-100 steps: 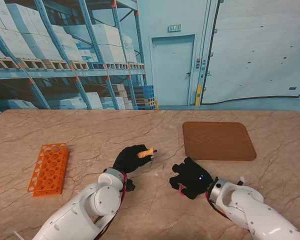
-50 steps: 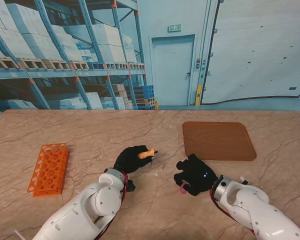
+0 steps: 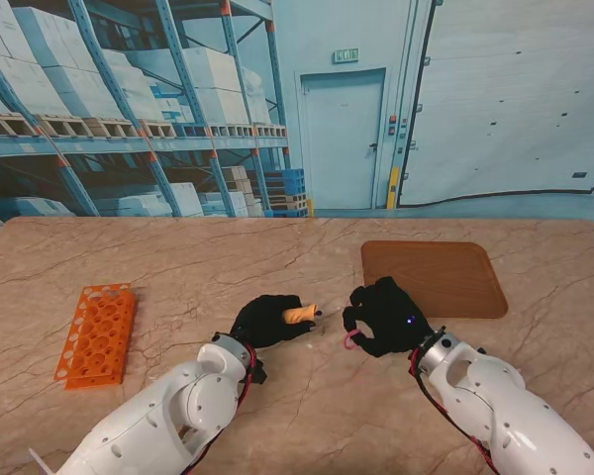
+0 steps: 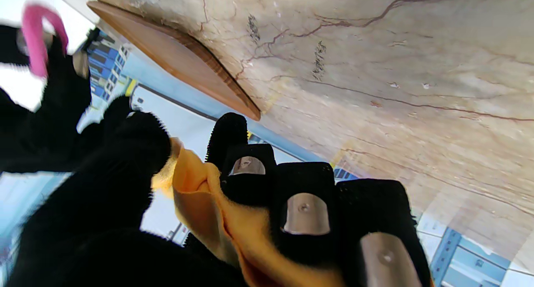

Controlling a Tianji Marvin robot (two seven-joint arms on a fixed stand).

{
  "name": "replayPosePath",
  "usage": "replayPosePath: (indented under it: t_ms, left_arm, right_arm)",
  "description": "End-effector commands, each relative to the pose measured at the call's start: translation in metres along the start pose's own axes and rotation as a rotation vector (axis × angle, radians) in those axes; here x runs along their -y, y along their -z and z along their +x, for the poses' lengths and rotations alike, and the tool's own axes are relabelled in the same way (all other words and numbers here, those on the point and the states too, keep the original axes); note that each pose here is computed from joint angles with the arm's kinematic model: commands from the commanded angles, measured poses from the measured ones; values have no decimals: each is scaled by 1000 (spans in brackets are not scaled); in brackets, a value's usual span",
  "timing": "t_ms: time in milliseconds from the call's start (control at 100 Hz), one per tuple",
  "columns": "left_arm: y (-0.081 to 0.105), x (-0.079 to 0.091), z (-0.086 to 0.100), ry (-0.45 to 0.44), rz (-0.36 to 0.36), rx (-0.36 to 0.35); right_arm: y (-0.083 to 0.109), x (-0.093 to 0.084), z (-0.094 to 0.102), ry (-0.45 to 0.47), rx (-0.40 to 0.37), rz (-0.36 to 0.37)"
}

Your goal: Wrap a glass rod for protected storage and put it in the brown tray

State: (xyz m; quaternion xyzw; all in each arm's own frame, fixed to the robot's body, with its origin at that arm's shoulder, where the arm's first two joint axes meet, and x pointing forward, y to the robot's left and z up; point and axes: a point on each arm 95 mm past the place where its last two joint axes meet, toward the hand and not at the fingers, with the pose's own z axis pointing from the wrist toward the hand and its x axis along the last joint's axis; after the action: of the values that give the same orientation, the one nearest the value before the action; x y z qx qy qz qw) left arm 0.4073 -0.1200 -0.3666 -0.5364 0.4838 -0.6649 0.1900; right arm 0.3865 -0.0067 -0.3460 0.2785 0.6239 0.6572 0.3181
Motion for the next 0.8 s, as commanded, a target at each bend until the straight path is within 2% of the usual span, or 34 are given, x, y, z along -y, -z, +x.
replayPosePath:
  t_ms: [0,300,610,790]
  left_arm:
    - [2,-2,1,-9,-12,-16]
    - [4,-2,3,-71,-35,-64]
    - [5,-2,4,-83,-47,-95]
    - [6,-2,4,-66,-43,-91]
  right_arm:
    - [-11,-12,6,-6,-8,-47]
    - [-24,-21,17,-78,16,-100]
    - [-34,-18,22,-135,38,-77]
    - [-33,-16,24,-132,38,-57]
